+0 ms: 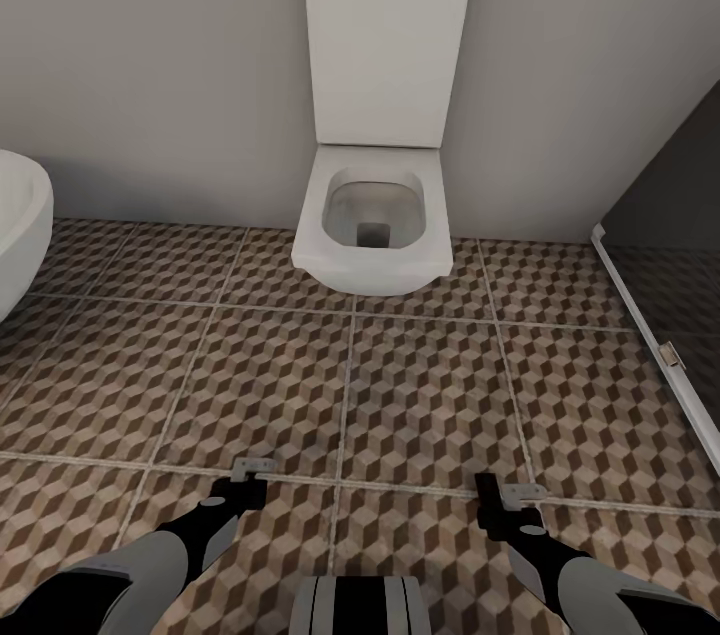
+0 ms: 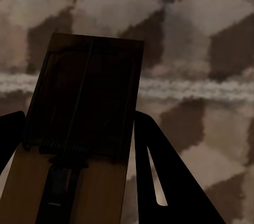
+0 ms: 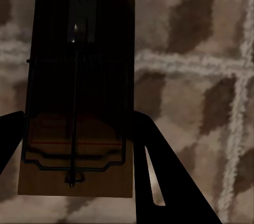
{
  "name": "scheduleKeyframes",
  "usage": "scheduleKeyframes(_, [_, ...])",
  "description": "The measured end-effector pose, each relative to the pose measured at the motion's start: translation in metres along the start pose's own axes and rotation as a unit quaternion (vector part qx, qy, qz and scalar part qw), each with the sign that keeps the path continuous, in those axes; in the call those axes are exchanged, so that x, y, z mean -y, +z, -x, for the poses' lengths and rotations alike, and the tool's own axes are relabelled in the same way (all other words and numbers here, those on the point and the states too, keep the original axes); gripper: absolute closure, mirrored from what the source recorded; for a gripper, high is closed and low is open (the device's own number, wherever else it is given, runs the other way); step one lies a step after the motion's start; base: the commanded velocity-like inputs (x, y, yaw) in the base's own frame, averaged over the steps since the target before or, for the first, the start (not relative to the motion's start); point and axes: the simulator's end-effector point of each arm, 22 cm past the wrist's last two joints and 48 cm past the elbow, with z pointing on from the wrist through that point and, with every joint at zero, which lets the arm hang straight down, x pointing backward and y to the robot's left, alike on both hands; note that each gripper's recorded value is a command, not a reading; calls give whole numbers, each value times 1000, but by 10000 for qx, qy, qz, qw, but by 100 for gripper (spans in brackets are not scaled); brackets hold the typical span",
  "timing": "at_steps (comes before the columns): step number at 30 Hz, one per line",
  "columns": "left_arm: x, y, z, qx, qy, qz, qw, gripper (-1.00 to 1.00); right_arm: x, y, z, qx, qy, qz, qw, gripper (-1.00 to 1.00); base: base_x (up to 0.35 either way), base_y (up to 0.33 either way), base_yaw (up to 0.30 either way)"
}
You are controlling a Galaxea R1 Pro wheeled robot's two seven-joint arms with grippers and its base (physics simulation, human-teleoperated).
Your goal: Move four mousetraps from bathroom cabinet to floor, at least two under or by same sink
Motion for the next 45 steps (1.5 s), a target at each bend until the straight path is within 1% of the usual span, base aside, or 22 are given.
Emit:
scheduleKeyframes(16, [2,0,1,10,-9,-7,10000,100,0,0,1,17,-34,4,10000,100,0,0,0])
scheduleKeyframes(33, [14,-1,-2,-28,-72,-49,10000,100,5,0,0,14,-9,-29,10000,100,0,0,0])
scheduleKeyframes(40, [14,7,-17,-170,-72,-47,9998,100,-2,7,-14,-123,-59,12,9999,100,0,0,0])
scheduleKeyframes(45, [14,7,-18,-171,-72,-47,9998,100,-2,7,-14,-120,-73,13,9999,100,0,0,0])
